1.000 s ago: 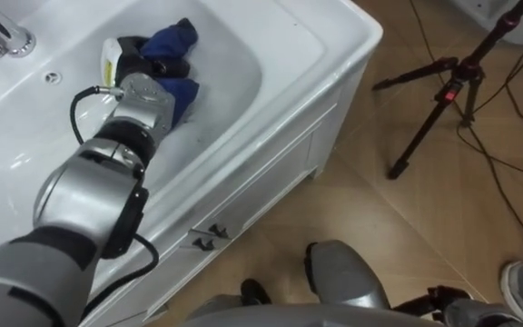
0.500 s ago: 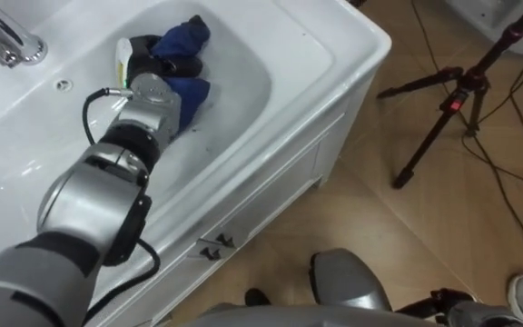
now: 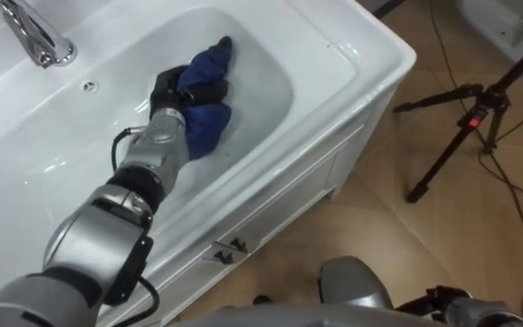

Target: Wipe basin

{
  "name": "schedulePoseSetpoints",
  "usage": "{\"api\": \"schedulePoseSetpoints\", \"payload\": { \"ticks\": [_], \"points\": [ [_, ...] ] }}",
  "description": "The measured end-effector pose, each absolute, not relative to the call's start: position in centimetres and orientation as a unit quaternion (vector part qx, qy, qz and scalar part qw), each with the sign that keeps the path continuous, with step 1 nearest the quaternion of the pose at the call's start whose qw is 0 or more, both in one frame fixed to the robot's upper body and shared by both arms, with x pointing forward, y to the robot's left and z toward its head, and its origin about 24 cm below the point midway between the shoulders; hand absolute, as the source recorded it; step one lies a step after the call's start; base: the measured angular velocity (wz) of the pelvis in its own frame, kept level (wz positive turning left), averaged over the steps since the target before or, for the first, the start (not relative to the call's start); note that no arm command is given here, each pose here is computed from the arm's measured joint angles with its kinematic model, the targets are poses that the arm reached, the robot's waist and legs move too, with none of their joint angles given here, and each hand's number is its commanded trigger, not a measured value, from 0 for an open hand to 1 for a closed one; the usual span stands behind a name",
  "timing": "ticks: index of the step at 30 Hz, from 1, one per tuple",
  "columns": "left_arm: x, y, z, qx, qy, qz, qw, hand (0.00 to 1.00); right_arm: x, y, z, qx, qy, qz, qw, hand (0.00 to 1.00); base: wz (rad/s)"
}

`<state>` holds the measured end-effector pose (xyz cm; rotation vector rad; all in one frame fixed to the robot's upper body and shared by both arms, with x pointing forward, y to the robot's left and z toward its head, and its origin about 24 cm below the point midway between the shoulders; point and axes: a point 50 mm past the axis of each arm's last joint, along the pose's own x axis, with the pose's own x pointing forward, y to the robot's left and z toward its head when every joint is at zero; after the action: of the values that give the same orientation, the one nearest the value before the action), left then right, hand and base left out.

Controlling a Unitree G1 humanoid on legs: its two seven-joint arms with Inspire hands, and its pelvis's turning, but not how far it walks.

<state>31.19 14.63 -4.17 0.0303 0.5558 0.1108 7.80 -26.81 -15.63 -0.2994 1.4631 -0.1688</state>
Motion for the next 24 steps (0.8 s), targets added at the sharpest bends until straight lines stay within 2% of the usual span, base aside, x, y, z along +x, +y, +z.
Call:
{"api": "schedulePoseSetpoints", "payload": {
  "ticks": [6, 17, 24],
  "points": [
    [30.6, 13.5, -4.8, 0.022, 0.282, 0.028, 0.959, 1.0, 7.9, -26.7, -15.6, -0.129, 0.665, -0.08, 0.731, 0.0, 0.08],
    [28.7, 14.1, -6.8, 0.068, 0.314, -0.013, 0.947, 1.0, 4.8, -26.8, -16.0, -0.142, 0.709, -0.074, 0.686, 0.0, -0.06],
    [27.7, 14.6, -7.7, 0.121, 0.32, -0.021, 0.939, 1.0, 3.4, -26.5, -16.2, -0.137, 0.719, -0.077, 0.677, 0.0, -0.08]
  ]
}}
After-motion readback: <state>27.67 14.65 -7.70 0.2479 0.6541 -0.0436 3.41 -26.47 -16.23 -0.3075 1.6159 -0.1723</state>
